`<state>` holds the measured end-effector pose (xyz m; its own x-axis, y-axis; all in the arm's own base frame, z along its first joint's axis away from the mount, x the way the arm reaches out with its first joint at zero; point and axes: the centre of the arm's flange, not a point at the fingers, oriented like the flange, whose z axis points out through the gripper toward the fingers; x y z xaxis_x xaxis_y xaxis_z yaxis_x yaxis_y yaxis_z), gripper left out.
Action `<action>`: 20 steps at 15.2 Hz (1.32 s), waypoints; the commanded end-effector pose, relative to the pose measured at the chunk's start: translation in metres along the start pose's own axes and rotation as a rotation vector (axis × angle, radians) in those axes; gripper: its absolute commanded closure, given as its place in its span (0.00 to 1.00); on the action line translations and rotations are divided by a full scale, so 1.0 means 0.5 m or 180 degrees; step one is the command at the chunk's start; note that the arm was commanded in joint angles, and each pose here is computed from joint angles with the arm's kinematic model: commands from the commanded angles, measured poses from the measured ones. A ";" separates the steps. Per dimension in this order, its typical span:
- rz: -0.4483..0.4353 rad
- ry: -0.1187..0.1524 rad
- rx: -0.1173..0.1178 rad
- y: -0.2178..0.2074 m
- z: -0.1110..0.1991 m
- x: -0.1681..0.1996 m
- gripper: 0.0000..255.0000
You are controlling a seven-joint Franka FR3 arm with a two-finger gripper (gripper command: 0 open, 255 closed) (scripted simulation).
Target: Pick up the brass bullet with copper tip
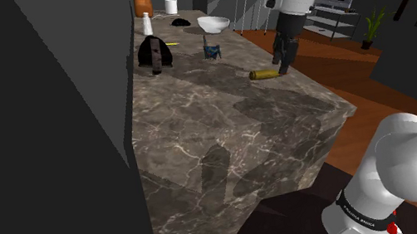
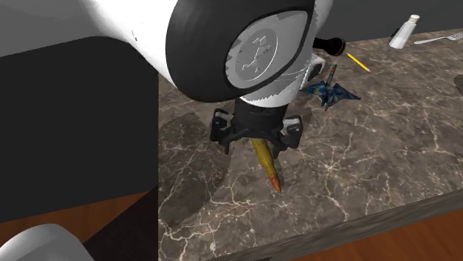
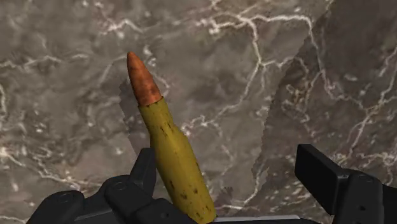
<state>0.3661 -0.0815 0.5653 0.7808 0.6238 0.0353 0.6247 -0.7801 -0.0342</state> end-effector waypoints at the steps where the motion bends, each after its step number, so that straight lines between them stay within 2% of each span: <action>1: -0.0580 -0.0030 -0.0033 0.050 -0.008 0.013 0.00; 2: -0.0749 -0.0037 -0.0042 0.065 -0.011 0.018 0.00; 11: -0.0749 -0.0037 -0.0042 0.068 0.069 0.016 0.00; 12: -0.0749 -0.0037 -0.0043 0.068 0.069 0.016 1.00; 20: -0.0749 -0.0037 -0.0043 0.068 0.070 0.016 1.00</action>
<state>0.3935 -0.1013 0.5299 0.6137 0.7890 0.0296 0.7895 -0.6136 -0.0128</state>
